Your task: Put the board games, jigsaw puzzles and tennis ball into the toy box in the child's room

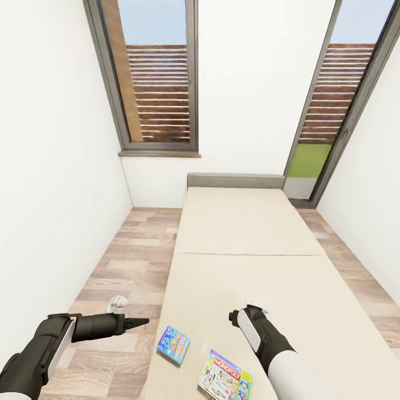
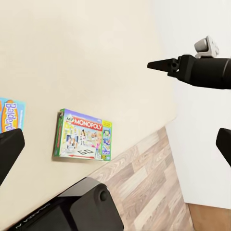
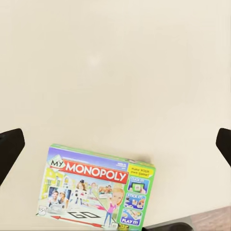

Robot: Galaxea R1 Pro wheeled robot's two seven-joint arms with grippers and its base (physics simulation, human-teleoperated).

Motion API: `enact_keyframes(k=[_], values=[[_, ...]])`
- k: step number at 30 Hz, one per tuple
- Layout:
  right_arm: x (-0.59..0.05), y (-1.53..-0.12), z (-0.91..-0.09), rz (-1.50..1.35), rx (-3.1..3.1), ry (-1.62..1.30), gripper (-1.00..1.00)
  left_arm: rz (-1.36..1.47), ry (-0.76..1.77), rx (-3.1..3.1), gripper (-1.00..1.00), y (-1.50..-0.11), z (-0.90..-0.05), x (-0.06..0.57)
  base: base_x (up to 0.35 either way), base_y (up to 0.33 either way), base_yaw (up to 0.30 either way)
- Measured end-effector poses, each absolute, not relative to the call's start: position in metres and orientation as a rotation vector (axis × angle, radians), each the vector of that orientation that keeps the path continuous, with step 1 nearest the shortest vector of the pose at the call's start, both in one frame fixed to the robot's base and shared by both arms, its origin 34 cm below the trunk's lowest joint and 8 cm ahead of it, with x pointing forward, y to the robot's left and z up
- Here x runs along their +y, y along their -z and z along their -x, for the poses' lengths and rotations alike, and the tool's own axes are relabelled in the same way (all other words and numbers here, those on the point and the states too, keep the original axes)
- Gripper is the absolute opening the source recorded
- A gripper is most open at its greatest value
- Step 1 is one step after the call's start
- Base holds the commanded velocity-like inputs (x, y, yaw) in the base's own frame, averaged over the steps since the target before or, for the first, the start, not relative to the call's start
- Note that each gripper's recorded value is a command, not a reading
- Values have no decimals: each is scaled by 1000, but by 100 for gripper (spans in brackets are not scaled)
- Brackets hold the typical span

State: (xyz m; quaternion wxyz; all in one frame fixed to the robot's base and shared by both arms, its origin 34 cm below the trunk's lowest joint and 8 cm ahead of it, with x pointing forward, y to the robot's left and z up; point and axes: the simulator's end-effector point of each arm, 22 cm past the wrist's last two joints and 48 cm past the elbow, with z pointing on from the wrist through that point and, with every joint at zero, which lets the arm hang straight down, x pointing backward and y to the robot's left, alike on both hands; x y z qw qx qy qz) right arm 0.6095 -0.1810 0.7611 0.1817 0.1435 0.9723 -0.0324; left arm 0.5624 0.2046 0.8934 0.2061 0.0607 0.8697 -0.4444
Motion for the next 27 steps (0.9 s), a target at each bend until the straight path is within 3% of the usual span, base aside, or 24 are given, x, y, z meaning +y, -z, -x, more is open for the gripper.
enact_keyframes(k=[27], values=[[-182,-741,-597,-404,2786,108,100,-147,1262,2449,100,-878,-558,201,0,0,0]])
